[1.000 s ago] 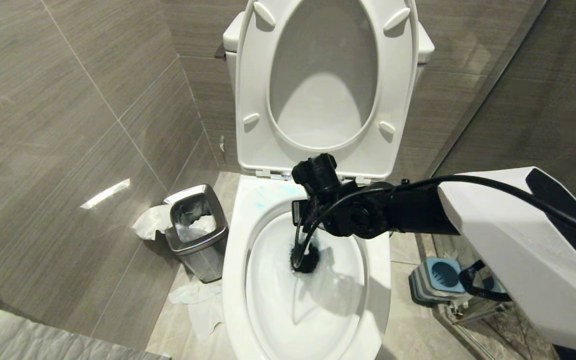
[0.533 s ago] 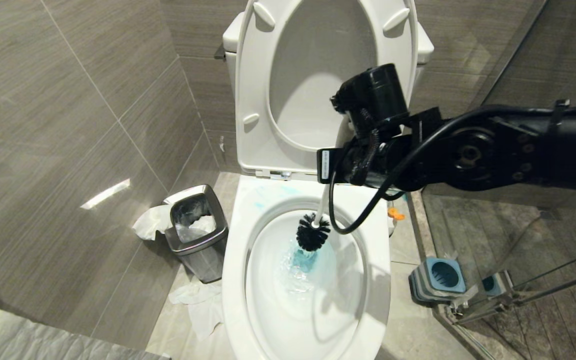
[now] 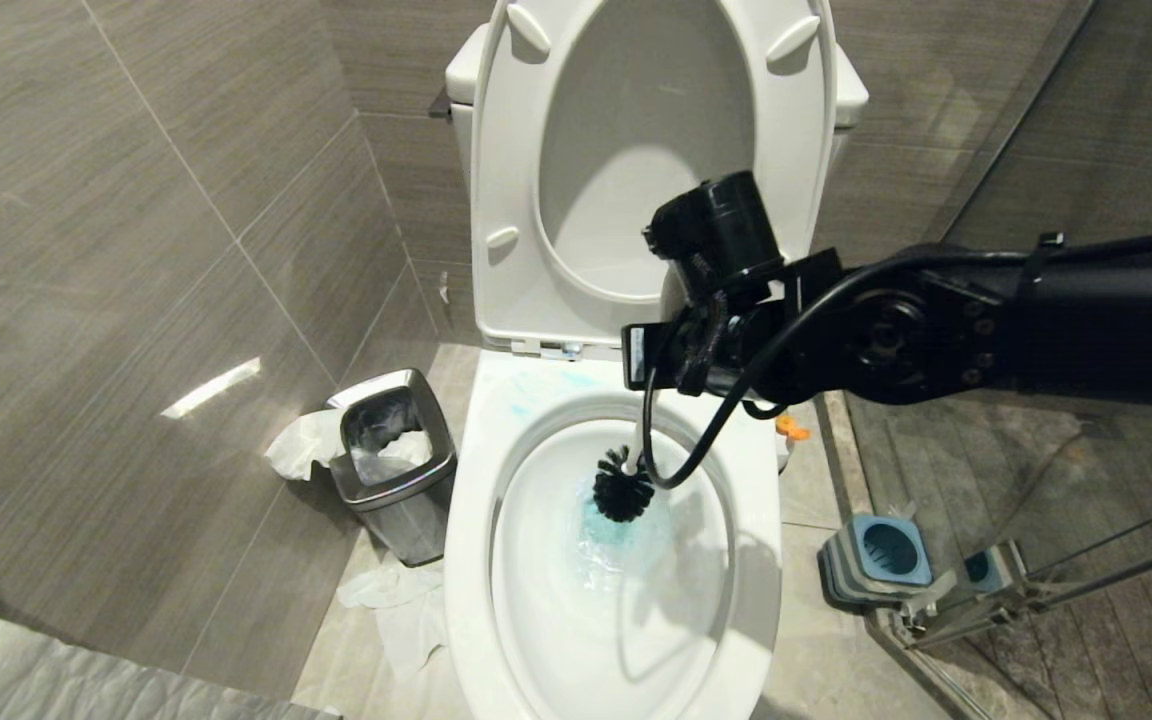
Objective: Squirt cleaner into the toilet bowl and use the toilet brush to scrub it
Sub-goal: Scrub the toilet bowl
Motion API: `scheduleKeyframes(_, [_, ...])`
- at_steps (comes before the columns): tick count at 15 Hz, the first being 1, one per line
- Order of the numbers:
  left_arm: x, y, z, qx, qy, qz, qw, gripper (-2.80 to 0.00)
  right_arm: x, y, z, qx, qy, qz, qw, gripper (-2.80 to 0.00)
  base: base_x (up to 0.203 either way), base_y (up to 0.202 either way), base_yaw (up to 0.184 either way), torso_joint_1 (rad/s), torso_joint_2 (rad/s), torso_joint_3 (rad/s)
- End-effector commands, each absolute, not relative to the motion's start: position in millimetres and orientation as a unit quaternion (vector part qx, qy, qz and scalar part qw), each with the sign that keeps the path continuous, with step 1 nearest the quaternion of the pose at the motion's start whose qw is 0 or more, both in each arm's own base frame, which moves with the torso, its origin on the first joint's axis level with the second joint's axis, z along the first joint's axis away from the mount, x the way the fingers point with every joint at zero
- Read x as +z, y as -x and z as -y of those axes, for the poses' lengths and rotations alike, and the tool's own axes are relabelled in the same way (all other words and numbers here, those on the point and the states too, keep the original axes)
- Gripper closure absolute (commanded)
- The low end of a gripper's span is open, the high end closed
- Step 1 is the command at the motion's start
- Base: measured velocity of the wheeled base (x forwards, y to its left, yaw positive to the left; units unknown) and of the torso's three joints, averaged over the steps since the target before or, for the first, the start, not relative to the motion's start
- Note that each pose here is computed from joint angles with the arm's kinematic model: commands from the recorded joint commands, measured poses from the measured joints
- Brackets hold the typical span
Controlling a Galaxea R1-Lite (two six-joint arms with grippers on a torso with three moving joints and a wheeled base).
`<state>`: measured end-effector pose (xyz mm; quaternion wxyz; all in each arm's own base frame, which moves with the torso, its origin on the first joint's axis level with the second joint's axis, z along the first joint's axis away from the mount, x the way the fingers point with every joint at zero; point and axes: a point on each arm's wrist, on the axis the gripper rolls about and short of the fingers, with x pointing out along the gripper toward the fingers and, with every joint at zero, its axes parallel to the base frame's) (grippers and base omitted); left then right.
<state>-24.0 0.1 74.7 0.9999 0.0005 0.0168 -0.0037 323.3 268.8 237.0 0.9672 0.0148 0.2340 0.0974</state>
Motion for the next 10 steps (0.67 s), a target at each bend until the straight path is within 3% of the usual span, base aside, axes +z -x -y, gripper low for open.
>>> scheduleKeyframes(1, [74.7,23.9,-0.1,-0.004,0.000,-0.018,1.000,0.00,186.1,-345.2,-287.9,0.089,0.010,-0.267,0.959,0.00,0.000,0.000,0.000,0.000,0.00,0.000])
scheduleKeyframes(6, [74.7,23.9,-0.1,-0.004,0.000,-0.018,1.000,0.00,144.8,-362.3,-300.5,0.085,0.022,-0.281,0.956,0.00,0.000,0.000,0.000,0.000,0.00,0.000])
scheduleKeyframes(10, [74.7,23.9,-0.1,-0.004,0.000,-0.018,1.000,0.00,193.7,-341.3,-290.3,0.100,0.000,-0.246,0.964,0.00,0.000,0.000,0.000,0.000,0.00,0.000])
